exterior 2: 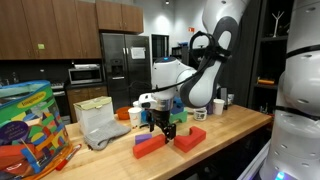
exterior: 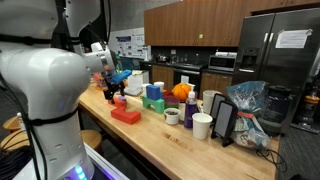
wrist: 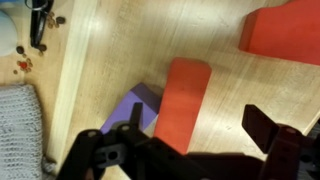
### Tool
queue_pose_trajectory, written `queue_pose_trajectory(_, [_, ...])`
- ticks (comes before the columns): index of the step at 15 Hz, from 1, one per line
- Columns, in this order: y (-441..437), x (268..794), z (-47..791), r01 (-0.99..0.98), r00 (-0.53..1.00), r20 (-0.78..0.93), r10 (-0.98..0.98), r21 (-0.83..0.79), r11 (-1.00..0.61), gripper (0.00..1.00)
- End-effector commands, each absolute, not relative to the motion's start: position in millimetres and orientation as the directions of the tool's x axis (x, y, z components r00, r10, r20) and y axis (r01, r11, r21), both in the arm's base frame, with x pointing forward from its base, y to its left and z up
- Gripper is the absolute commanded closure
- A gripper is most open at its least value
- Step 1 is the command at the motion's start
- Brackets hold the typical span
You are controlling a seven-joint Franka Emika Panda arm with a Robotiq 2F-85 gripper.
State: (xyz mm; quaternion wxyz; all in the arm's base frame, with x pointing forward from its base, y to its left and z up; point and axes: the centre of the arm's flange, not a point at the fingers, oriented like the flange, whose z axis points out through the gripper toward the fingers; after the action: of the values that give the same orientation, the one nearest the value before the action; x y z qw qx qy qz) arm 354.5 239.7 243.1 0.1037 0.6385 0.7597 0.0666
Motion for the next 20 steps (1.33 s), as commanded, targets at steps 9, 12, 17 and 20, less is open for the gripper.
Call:
queue_pose_trajectory(9, [232, 377, 230, 0.965, -0.048, -0.041, 0.998, 0.256, 0.056, 0.00])
queue_pose_trajectory(12, [229, 381, 227, 0.967, -0.029, -0.037, 0.999, 0.251, 0.037, 0.00])
queue_pose_trajectory(17, [228, 383, 221, 0.971, -0.012, -0.033, 0.999, 0.238, 0.020, 0.00])
queue_pose_trajectory(20, [228, 384, 216, 0.973, -0.004, -0.034, 0.999, 0.229, 0.012, 0.00])
